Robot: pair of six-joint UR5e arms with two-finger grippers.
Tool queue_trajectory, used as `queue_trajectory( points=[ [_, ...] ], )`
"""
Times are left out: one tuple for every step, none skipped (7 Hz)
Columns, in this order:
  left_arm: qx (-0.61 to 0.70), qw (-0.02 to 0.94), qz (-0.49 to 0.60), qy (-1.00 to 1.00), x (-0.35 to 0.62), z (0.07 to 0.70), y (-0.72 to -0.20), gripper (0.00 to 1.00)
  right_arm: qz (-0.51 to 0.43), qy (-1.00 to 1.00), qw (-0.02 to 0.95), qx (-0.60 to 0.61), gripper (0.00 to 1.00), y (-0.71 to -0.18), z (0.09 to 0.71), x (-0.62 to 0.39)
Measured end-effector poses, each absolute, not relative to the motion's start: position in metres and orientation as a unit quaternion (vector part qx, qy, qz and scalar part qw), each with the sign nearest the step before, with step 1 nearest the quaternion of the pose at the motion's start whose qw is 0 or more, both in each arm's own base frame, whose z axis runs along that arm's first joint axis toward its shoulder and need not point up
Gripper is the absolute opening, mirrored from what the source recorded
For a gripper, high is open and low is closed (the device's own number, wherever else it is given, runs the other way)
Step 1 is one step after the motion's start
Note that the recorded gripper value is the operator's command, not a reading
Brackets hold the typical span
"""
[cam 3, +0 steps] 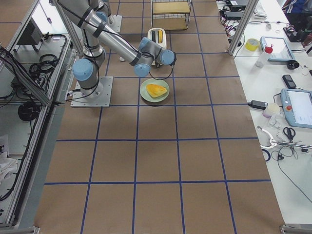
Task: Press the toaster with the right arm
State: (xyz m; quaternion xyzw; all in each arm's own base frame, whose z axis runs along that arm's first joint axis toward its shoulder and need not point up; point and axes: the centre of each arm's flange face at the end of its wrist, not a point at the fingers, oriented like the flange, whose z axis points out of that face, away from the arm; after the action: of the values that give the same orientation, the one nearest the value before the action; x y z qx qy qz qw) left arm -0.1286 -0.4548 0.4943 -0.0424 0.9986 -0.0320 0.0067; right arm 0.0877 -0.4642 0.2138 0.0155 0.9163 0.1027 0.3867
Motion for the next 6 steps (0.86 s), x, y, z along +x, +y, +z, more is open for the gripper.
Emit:
queue_trajectory(
  points=[
    [-0.042, 0.007, -0.032, 0.999, -0.129, 0.494, -0.455, 1.00, 0.101, 0.918, 0.384, 0.022, 0.00, -0.466, 0.218, 0.087],
    [-0.042, 0.007, -0.032, 0.999, -0.129, 0.494, -0.455, 1.00, 0.099, 0.921, 0.375, 0.036, 0.00, -0.471, 0.230, 0.086],
    [-0.042, 0.007, -0.032, 0.999, -0.129, 0.494, -0.455, 1.00, 0.092, 0.929, 0.357, 0.046, 0.00, -0.478, 0.249, 0.083],
    [-0.042, 0.007, -0.032, 0.999, -0.129, 0.494, -0.455, 1.00, 0.085, 0.936, 0.336, 0.055, 0.00, -0.483, 0.271, 0.082],
    [-0.042, 0.007, -0.032, 0.999, -0.129, 0.494, -0.455, 1.00, 0.082, 0.941, 0.323, 0.063, 0.00, -0.487, 0.295, 0.081],
    [-0.042, 0.007, -0.032, 0.999, -0.129, 0.494, -0.455, 1.00, 0.081, 0.946, 0.304, 0.073, 0.00, -0.495, 0.325, 0.078]
  ],
)
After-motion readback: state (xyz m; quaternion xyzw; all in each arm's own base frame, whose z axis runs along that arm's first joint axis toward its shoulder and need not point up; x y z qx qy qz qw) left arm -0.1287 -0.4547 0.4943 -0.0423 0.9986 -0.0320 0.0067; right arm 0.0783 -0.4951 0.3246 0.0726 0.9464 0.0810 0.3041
